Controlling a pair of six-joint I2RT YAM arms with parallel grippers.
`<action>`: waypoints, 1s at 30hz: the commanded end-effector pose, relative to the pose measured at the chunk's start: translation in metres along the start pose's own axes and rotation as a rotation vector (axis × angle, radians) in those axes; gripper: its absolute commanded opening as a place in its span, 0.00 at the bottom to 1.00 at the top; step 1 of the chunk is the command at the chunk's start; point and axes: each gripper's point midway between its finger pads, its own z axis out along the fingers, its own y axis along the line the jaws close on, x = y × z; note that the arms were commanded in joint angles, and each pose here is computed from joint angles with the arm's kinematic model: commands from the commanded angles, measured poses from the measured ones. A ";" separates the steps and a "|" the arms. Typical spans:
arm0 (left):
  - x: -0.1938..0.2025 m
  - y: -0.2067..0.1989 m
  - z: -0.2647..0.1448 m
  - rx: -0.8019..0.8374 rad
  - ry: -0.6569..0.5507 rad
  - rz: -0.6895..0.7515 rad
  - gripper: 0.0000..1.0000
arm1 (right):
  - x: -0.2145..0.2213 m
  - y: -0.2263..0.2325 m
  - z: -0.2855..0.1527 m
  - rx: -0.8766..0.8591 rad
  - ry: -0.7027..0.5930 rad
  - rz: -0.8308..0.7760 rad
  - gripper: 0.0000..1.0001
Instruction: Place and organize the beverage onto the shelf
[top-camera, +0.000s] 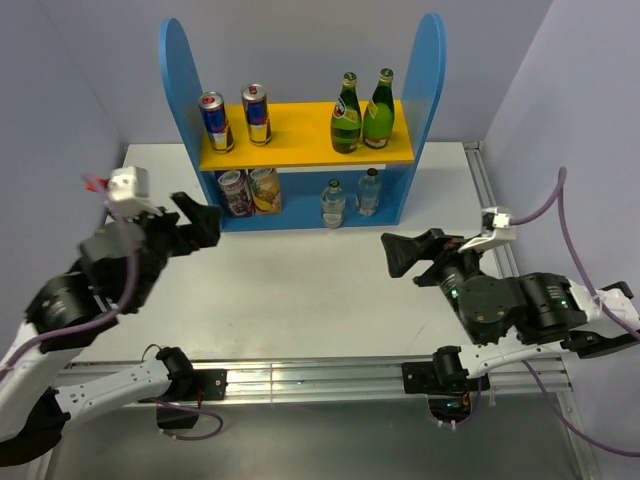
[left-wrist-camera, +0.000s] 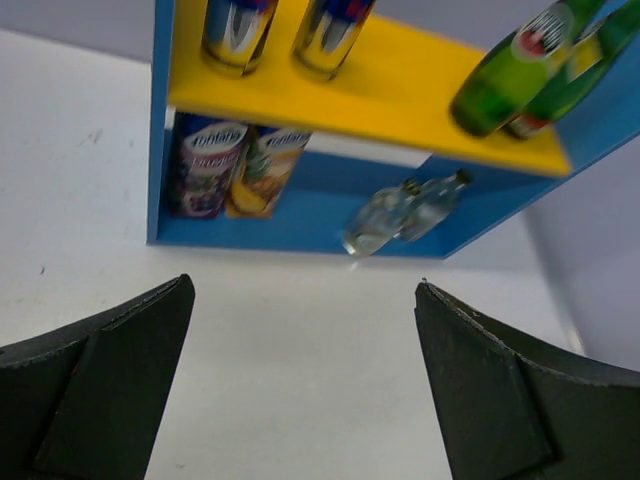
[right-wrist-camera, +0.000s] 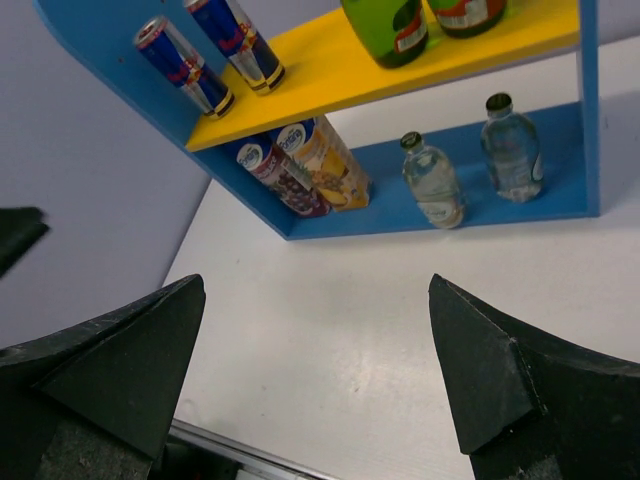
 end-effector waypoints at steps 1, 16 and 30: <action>-0.041 -0.008 -0.028 0.083 -0.045 -0.034 0.99 | -0.012 -0.013 -0.003 0.004 -0.015 -0.113 1.00; -0.016 0.008 -0.043 0.042 0.082 -0.077 0.99 | 0.001 -0.005 -0.007 -0.021 0.083 -0.114 1.00; -0.004 0.008 -0.036 0.045 0.097 -0.049 0.99 | 0.013 -0.008 -0.008 -0.025 0.115 -0.138 1.00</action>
